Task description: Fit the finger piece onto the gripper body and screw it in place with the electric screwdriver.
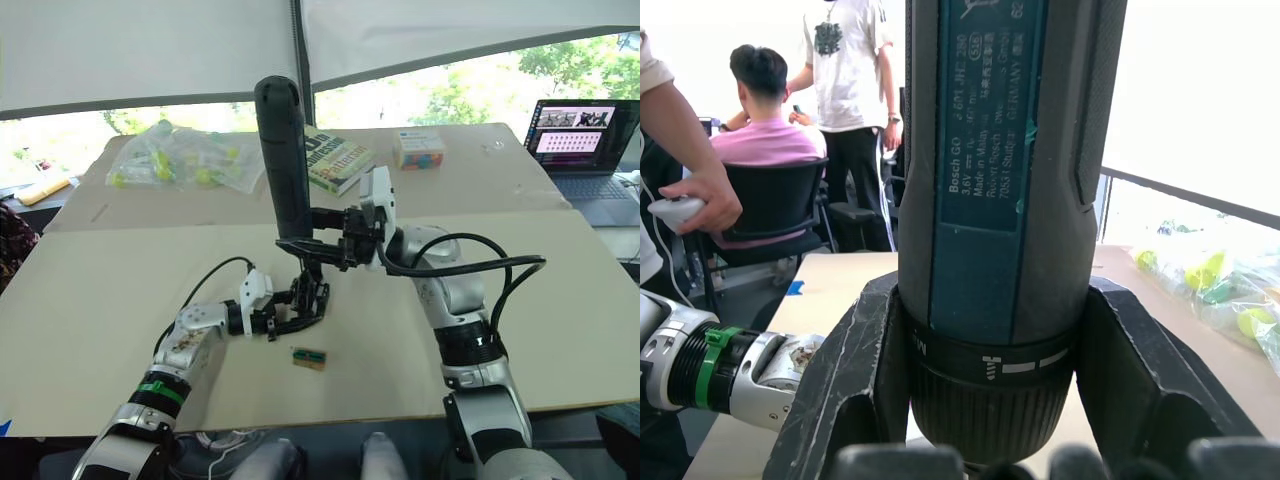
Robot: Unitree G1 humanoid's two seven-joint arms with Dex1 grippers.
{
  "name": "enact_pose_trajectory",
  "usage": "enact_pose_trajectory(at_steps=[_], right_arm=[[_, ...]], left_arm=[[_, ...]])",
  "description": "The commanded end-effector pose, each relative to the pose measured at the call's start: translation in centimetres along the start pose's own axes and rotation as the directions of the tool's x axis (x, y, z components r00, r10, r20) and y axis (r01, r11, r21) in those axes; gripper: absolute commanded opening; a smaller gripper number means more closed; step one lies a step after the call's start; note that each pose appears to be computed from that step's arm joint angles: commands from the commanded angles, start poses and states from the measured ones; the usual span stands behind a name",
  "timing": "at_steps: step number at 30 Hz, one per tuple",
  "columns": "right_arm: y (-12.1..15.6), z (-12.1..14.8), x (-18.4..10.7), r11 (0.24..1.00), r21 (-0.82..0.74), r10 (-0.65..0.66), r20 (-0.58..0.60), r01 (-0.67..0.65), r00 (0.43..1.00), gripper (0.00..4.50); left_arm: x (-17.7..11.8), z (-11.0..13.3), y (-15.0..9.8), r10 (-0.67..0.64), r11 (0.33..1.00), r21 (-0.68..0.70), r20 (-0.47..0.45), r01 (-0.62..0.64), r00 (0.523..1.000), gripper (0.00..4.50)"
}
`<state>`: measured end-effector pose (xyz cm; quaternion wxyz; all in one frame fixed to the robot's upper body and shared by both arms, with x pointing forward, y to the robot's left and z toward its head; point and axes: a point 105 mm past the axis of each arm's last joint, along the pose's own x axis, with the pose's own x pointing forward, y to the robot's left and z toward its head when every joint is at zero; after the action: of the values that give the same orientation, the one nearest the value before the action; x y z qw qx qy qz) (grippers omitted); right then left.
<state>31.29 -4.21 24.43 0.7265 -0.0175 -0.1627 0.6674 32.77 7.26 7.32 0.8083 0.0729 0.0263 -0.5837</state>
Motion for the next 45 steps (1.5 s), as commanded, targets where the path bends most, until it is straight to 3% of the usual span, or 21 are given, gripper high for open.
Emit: enact_pose_trajectory(at_steps=[1,45], right_arm=[[0.3,2.9,0.5,0.998,-0.051,0.036,0.078,-0.032,0.996,1.92],[0.7,1.1,0.9,0.999,0.014,0.046,0.018,-0.046,0.999,1.92]], left_arm=[[0.4,-1.7,-1.4,-0.037,0.998,-0.059,-0.032,0.035,0.999,2.32],[0.6,-1.9,-1.5,-0.029,0.997,-0.07,-0.025,0.027,0.999,2.32]])
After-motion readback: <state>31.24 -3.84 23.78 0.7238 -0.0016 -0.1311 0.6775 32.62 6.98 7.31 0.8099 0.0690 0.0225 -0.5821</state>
